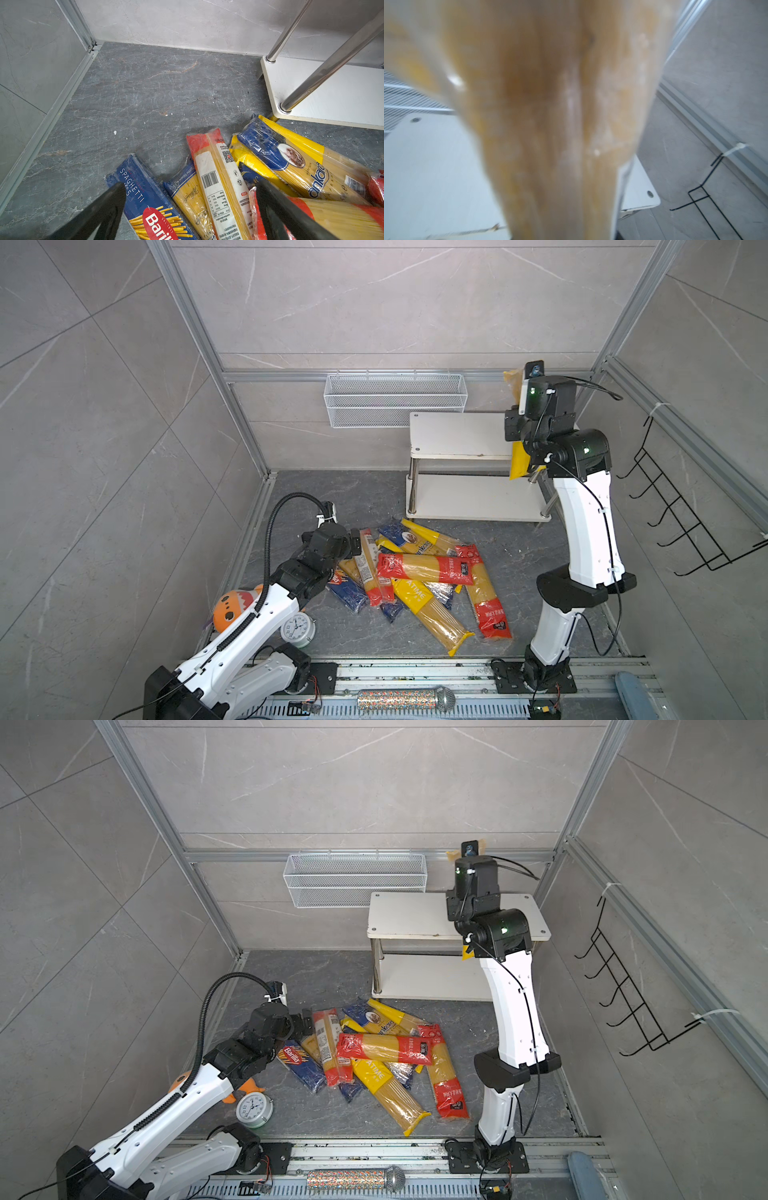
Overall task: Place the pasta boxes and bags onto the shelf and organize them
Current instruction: 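Carry the bag with the right gripper up over the white shelf's top, then lower the bag upright onto the shelf's top corner nearest the wire rack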
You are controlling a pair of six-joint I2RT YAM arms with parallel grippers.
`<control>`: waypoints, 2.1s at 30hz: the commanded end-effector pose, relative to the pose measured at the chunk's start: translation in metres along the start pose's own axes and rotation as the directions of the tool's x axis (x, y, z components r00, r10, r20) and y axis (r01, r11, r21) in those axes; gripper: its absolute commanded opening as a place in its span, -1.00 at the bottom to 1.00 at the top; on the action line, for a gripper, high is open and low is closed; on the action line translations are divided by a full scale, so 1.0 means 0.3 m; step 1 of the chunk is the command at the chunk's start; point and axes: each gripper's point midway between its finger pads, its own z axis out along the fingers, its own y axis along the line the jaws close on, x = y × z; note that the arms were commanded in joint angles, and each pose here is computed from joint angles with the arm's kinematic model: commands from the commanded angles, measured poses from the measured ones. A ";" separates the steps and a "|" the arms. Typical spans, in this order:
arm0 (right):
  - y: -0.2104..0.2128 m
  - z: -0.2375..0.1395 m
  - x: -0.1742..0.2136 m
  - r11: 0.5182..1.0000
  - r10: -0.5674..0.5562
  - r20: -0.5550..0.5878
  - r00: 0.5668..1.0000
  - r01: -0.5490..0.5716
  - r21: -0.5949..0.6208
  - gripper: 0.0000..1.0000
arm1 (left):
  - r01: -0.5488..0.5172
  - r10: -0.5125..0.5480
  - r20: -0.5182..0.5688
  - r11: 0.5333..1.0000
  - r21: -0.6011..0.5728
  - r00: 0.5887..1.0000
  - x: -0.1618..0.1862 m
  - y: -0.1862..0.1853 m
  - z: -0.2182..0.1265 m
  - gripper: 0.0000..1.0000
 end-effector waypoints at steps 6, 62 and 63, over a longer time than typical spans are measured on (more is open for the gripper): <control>-0.258 0.082 -0.162 0.963 0.143 0.224 0.964 -0.188 0.192 -1.00 | 0.014 -0.020 0.076 0.997 0.075 0.997 -0.126 -0.066 -0.022 1.00; -0.119 0.216 0.442 0.988 0.146 -0.422 0.895 -0.152 0.020 0.98 | -0.025 0.015 0.079 0.992 0.127 0.997 -0.132 -0.147 -0.021 1.00; -0.118 0.218 0.453 0.987 0.149 -0.432 0.889 -0.158 0.016 0.98 | -0.027 0.017 0.082 0.992 0.124 0.996 -0.130 -0.142 -0.025 1.00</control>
